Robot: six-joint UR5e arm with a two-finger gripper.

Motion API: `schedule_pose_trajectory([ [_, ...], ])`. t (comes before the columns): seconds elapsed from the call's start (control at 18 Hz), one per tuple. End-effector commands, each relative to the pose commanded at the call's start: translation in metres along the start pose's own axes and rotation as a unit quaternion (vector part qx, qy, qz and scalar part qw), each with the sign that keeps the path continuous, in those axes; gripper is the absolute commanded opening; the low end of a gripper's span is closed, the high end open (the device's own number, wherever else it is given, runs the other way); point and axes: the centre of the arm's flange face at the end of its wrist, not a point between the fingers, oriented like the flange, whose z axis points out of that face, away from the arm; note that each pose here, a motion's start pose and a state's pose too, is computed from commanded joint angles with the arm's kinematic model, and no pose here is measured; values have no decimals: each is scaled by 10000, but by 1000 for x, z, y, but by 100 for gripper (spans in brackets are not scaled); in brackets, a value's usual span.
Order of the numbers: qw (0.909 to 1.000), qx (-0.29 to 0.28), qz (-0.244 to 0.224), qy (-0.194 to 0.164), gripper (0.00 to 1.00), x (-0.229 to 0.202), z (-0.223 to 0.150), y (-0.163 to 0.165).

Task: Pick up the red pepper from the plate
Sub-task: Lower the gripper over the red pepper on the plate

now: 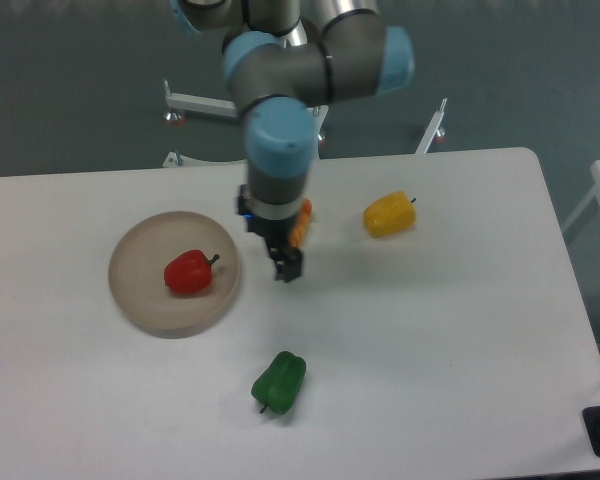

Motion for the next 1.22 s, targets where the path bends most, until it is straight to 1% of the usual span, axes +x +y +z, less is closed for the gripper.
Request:
schedule_pose_trajectory([
  [0.17,9998,-63,191,90,100,12,18,-18],
  [0.22,9996,-44,264,38,100,15,29,-25],
  [0.39,9993,-13,357,-58,100,19,51,-33],
  [0.56,9992,-59,388,33,100,25,71,-33],
  [0.72,9992,-67,403,31,100,24,74,-34],
  [0.94,9989,-49,470,-37,100,25,93,-45],
  [1.06,9992,-32,389,-71,100,22,100,-48],
  [1.17,9990,-143,414,-57,100,23,106,-48],
  [1.22,9989,-183,435,-50,92,26,109,-48],
])
